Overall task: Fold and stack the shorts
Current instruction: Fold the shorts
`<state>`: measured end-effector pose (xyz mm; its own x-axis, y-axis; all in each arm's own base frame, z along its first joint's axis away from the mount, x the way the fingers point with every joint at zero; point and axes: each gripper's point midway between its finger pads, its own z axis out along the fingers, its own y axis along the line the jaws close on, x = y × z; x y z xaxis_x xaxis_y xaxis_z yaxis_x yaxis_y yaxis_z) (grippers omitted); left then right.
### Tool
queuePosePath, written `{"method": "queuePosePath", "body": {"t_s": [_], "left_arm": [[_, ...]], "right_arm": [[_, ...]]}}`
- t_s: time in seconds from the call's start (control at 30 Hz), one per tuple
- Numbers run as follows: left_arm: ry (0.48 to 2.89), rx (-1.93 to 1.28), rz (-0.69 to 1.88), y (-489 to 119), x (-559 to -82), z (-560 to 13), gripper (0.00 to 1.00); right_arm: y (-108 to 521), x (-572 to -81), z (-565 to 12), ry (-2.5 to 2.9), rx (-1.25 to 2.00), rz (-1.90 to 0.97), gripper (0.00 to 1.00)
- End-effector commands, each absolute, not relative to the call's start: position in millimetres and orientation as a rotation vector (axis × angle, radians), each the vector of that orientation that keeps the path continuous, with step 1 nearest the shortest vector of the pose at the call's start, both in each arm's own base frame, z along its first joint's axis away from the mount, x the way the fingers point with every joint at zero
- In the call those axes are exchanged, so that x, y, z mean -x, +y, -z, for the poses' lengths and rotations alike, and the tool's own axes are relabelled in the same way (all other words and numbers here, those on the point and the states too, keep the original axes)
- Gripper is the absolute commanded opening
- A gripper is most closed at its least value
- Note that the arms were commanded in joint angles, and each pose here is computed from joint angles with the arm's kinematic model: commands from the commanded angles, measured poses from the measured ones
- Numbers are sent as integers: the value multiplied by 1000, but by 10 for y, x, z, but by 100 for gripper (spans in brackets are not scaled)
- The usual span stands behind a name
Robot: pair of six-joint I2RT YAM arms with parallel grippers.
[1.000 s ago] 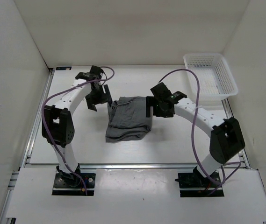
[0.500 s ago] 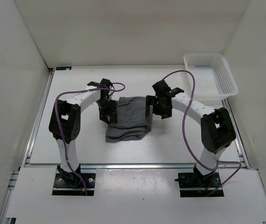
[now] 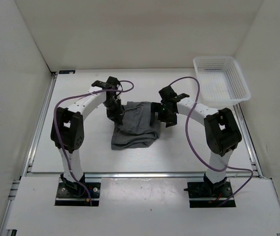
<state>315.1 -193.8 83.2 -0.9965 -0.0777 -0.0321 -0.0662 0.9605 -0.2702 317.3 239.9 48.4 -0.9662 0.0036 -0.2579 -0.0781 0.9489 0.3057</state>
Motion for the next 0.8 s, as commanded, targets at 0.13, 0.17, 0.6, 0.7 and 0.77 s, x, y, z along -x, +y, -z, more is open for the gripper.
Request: {"method": "queuePosePath", "body": {"t_s": [0.13, 0.17, 0.6, 0.7, 0.77], "left_arm": [[2900, 153, 639, -2016, -2895, -1696, 10], [2885, 166, 649, -2008, -2863, -1728, 10], [3006, 400, 187, -1447, -2626, -911, 28], [2908, 413, 117, -1310, -2853, -1192, 36], [2874, 451, 115, -1214, -2899, -1358, 36]], "right_arm": [[2470, -3374, -883, 2706, 62, -521, 100], [2444, -3367, -871, 2712, 57, -503, 100], [2307, -3312, -982, 2695, 95, -435, 100], [2228, -3331, -1151, 2662, 78, -392, 100], [2237, -3334, -1270, 2633, 99, -387, 99]]}}
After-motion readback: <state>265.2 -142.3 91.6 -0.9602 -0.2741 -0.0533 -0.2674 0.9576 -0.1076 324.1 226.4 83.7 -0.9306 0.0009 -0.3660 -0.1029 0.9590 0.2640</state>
